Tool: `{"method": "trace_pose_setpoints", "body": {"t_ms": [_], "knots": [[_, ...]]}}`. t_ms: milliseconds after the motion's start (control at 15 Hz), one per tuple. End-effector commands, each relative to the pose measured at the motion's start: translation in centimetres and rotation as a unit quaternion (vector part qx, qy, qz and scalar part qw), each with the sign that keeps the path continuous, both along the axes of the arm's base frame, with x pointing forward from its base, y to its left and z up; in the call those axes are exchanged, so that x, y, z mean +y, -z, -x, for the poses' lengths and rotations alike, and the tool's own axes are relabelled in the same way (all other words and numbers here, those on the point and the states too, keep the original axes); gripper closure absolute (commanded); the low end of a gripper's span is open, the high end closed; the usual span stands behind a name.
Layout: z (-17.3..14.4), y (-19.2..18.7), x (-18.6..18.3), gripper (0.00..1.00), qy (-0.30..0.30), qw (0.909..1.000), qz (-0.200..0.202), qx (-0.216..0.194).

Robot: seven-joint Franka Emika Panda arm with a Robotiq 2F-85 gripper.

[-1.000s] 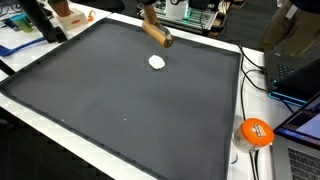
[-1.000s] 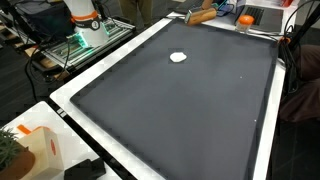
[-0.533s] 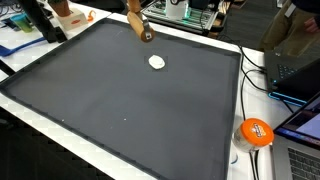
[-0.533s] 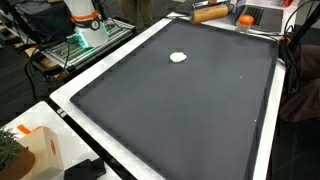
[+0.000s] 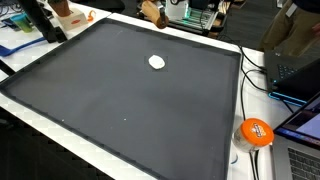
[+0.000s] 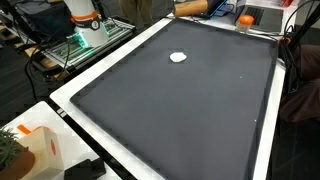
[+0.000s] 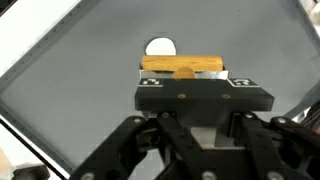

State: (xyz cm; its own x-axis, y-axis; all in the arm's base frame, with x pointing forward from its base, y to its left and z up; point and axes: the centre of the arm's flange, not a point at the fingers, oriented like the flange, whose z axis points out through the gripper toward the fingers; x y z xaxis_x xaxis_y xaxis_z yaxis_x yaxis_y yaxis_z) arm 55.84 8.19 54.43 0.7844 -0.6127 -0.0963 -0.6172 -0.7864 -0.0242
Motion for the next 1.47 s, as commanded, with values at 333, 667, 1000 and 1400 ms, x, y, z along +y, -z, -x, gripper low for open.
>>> {"method": "trace_pose_setpoints", "body": {"t_ms": [333,667,1000,1400], "knots": [[1.9,1.2,1.3,0.78,-0.028,0.9976,0.059,-0.019],[4.7,2.4,3.0,0.78,-0.109,0.9874,0.103,-0.050],[3.6,2.6,3.9,0.53,-0.140,0.9820,0.075,-0.102],[5.5,2.7,2.8,0.78,-0.153,0.9778,0.065,-0.127]]}}
